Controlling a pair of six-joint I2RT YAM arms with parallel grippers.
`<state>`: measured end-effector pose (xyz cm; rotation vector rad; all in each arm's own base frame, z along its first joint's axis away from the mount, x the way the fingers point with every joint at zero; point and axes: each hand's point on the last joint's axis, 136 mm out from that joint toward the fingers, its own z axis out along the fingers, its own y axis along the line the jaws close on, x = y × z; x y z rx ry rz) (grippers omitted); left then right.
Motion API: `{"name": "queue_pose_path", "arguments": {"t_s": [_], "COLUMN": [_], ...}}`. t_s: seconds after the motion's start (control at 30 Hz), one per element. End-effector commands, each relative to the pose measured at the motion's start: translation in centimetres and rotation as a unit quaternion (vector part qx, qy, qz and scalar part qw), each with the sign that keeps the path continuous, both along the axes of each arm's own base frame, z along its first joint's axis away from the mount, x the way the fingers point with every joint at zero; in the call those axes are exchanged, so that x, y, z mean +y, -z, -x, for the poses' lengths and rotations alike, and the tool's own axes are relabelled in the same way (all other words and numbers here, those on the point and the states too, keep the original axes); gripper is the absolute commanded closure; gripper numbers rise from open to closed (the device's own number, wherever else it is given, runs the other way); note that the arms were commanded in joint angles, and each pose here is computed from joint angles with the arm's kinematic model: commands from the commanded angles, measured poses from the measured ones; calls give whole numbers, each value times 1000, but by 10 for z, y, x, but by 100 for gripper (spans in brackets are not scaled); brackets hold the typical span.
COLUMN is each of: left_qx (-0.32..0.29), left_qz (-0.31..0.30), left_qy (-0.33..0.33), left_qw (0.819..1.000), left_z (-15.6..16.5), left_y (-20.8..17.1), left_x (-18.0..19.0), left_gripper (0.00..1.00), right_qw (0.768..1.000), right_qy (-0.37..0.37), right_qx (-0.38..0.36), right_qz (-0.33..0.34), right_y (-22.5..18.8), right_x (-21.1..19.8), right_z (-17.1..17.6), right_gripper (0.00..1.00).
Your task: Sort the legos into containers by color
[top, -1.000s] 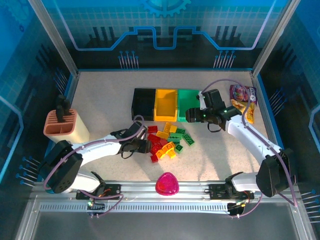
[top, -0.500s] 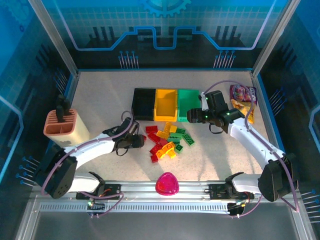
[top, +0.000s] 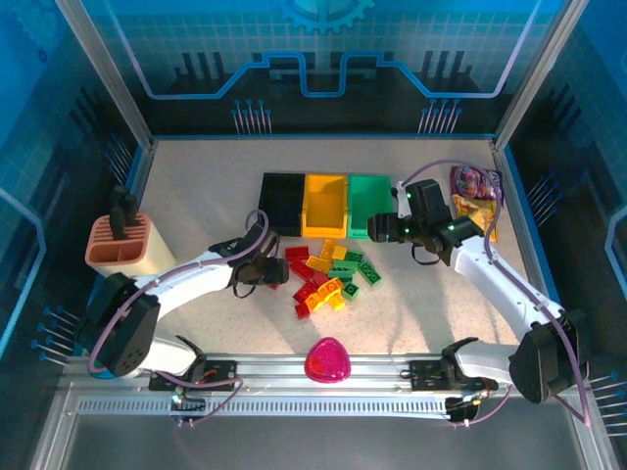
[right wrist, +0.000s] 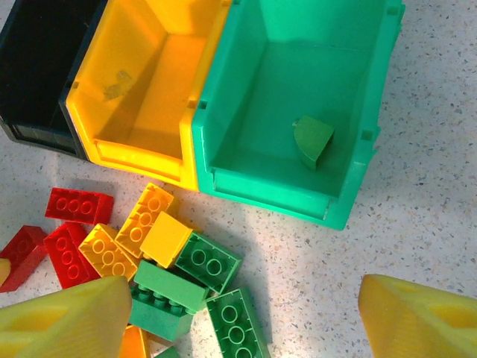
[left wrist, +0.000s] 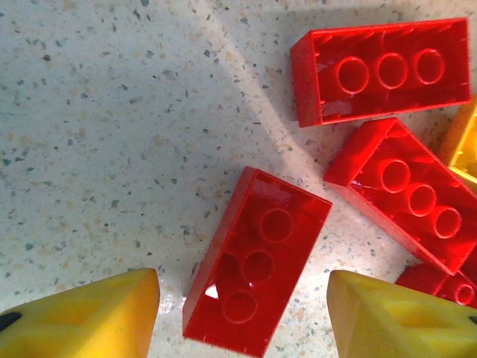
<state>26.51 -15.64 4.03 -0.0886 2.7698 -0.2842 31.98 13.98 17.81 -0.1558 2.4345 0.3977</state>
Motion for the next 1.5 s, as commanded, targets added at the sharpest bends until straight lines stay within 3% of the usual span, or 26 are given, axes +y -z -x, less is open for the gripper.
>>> {"name": "queue_pose_path", "arguments": {"t_s": [0.0, 0.3, 0.5, 0.67, 0.83, 1.07, 1.37, 1.47], "left_qx": [21, 49, 42, 16, -28, -94, -103, -99], "left_qz": [-5, -21, -32, -34, -16, 0, -13, -15], "left_qy": [25, 30, 29, 27, 16, 9, -4, -19], "left_qw": [999, 998, 998, 999, 999, 996, 995, 995], "left_z": [-1, 3, -2, -11, -32, -86, -158, -176], "left_y": [4, 23, 18, 0, -39, -99, -106, -103], "left_x": [-9, -14, -12, -11, -9, -9, -4, 3], "left_gripper": [40, 47, 71, 78, 79, 79, 78, 70], "right_qw": [1000, 1000, 1000, 1000, 1000, 999, 999, 999], "right_qy": [7, 13, 15, 17, 13, -1, -20, -42], "right_qx": [-2, 4, 6, 7, 6, 30, 34, 28], "right_qz": [-4, -9, -7, -9, -12, -17, -6, -2], "right_y": [-1, 10, 13, 15, 13, 35, 37, 33], "right_x": [-6, -9, -11, -13, -12, -10, -10, -5], "right_z": [4, 7, 9, 11, 13, 30, 45, 50], "right_gripper": [19, 19, 19, 19, 19, 20, 20, 19]}}
